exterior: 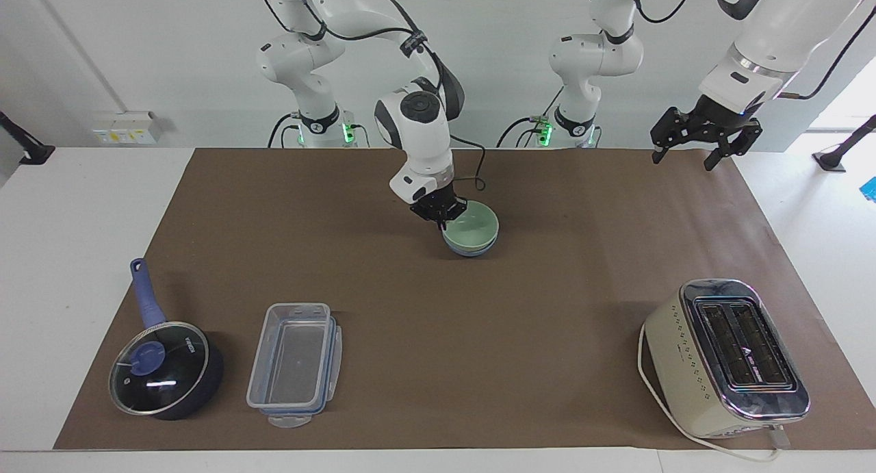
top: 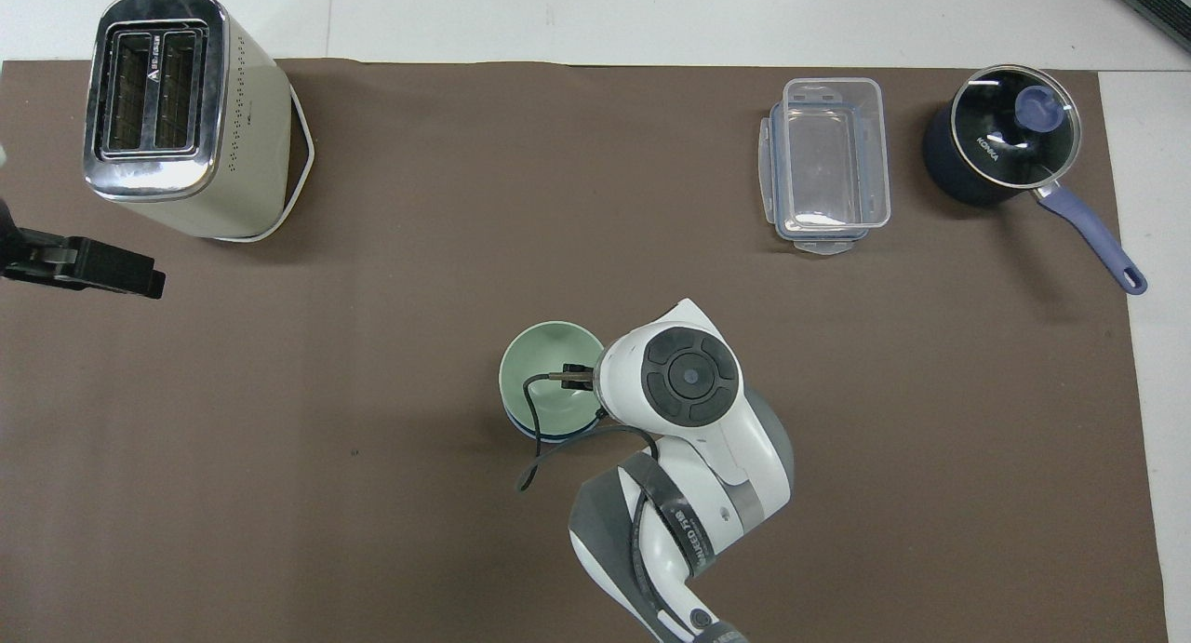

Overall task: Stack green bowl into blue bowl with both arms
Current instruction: 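Open the right gripper to release the green bowl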

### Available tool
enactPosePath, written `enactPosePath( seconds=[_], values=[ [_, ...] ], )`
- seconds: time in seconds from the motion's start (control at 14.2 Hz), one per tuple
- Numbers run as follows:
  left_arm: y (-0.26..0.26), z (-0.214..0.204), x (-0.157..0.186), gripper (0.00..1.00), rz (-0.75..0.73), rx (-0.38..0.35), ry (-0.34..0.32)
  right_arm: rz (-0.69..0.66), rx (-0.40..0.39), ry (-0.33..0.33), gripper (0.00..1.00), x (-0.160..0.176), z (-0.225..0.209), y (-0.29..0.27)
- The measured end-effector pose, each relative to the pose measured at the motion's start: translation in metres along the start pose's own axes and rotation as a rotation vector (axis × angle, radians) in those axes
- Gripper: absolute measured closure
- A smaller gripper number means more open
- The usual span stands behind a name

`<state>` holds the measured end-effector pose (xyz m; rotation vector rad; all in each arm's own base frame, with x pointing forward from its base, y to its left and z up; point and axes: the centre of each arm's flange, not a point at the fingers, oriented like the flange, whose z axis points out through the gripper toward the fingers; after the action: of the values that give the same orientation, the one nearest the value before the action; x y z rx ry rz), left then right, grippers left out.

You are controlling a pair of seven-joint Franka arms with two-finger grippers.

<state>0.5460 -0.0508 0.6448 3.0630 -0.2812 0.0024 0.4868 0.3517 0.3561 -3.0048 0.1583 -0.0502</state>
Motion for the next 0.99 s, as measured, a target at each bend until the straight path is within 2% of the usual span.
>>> enactPosePath(
  seconds=[0.71, 0.85, 0.99],
  values=[
    [0.0, 0.0, -0.001, 0.0, -0.001, 0.0, -0.002, -0.017, -0.02, -0.028, 0.95, -0.018, 0.013, 0.0],
    [0.0, 0.0, -0.001, 0.0, -0.001, 0.0, -0.002, -0.016, -0.021, -0.029, 0.78, -0.018, 0.014, 0.001],
    [0.0, 0.0, -0.001, 0.0, -0.001, 0.0, -0.002, -0.016, -0.013, -0.019, 0.55, -0.016, 0.01, -0.001]
  ],
)
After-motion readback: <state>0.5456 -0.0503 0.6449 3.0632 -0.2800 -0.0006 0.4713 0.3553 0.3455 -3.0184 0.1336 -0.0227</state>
